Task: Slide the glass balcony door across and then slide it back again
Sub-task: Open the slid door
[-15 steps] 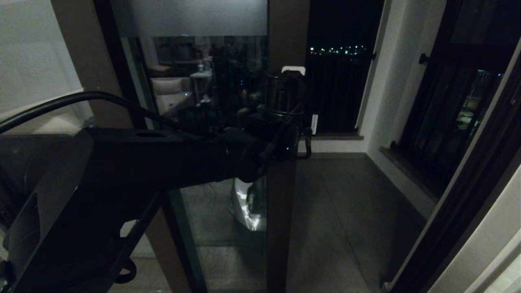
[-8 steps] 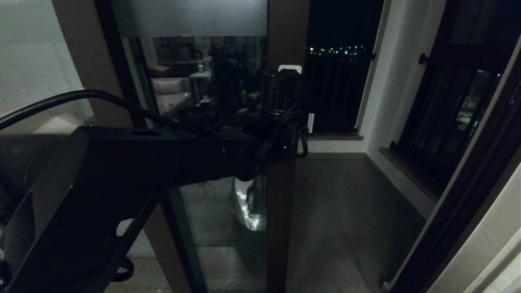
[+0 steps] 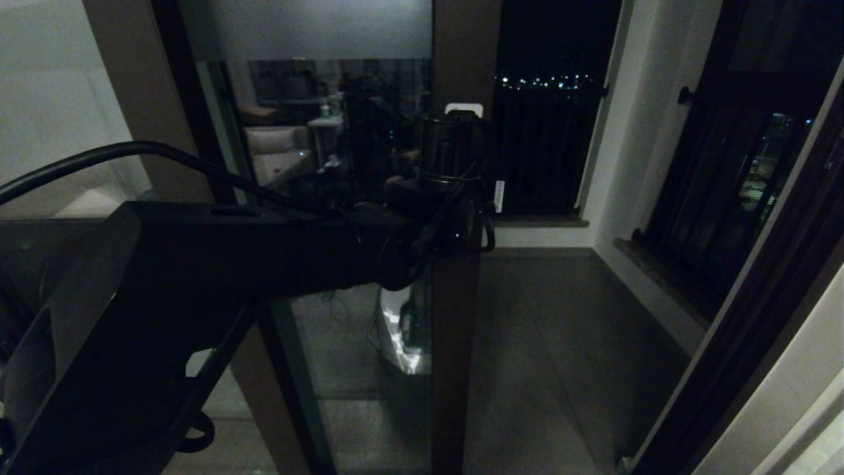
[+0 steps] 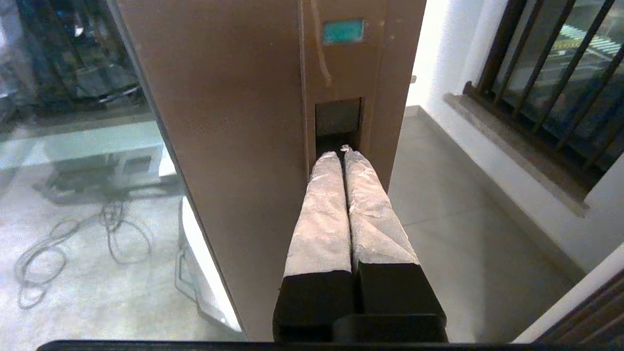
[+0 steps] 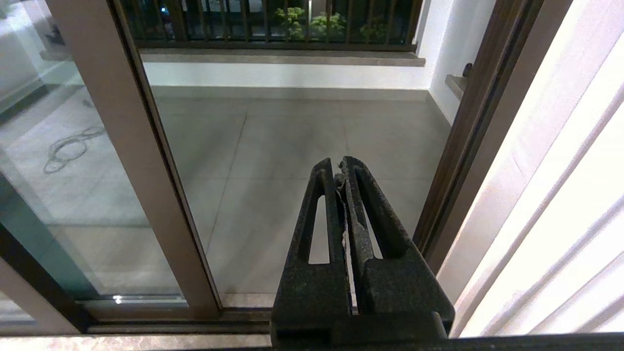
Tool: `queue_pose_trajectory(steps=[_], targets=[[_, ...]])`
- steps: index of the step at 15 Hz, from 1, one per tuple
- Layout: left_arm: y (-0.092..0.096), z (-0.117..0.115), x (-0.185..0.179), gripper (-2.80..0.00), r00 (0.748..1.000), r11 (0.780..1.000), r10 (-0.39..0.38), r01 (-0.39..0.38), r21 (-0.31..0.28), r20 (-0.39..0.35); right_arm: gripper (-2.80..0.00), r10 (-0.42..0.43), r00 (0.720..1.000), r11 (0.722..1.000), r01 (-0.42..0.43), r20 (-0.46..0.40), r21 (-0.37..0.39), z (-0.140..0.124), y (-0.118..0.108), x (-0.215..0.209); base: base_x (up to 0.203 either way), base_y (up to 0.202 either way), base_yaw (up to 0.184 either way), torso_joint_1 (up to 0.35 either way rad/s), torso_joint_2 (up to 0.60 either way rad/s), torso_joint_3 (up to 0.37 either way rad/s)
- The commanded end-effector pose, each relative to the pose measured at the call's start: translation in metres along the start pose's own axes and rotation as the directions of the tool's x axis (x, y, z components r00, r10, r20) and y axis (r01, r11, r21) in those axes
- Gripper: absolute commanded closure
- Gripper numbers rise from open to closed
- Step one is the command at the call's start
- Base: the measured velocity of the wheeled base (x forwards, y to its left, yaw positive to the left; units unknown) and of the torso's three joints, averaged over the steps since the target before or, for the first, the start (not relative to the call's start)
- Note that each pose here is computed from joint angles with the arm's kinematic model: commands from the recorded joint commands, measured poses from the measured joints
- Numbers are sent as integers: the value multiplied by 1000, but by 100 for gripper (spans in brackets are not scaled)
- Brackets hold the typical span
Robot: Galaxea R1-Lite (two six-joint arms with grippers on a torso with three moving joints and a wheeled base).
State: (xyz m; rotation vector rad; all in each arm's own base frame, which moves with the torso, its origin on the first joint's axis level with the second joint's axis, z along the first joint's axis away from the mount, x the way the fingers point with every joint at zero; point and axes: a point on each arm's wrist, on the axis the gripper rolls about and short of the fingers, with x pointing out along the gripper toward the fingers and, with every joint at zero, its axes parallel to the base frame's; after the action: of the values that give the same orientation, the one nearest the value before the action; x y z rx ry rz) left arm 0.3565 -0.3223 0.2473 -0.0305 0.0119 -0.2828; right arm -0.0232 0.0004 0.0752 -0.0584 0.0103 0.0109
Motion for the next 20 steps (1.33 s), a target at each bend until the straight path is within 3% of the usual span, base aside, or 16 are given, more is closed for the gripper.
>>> queue_pose_trajectory(steps=[1, 4, 6, 11, 14, 16, 20], targets=[[-5, 8, -23, 0, 998, 998, -64, 64, 7, -23, 0, 0, 1000, 1000, 0, 0, -1, 0, 0, 0, 0, 0, 0, 0, 0, 0], [-21, 9, -67, 0, 963, 966, -253, 257, 28, -97, 0, 0, 1000, 1000, 0, 0, -1, 0, 0, 0, 0, 0, 0, 0, 0, 0], [-25, 16, -78, 0, 951, 956, -285, 291, 36, -120, 0, 0, 1000, 1000, 0, 0, -1, 0, 0, 0, 0, 0, 0, 0, 0, 0], [-46, 17, -44, 0, 960, 961, -277, 278, 10, -36, 0, 0, 1000, 1000, 0, 0, 0, 0, 0, 0, 0, 0, 0, 0, 0, 0], [-54, -8, -26, 0, 960, 961, -272, 274, 25, -67, 0, 0, 1000, 1000, 0, 0, -1, 0, 0, 0, 0, 0, 0, 0, 0, 0], [-53, -22, -16, 0, 963, 965, -257, 260, 28, -77, 0, 0, 1000, 1000, 0, 0, 0, 0, 0, 0, 0, 0, 0, 0, 0, 0], [-33, -36, 12, 0, 981, 980, -192, 191, 53, 12, 0, 0, 1000, 1000, 0, 0, 0, 0, 0, 0, 0, 0, 0, 0, 0, 0]])
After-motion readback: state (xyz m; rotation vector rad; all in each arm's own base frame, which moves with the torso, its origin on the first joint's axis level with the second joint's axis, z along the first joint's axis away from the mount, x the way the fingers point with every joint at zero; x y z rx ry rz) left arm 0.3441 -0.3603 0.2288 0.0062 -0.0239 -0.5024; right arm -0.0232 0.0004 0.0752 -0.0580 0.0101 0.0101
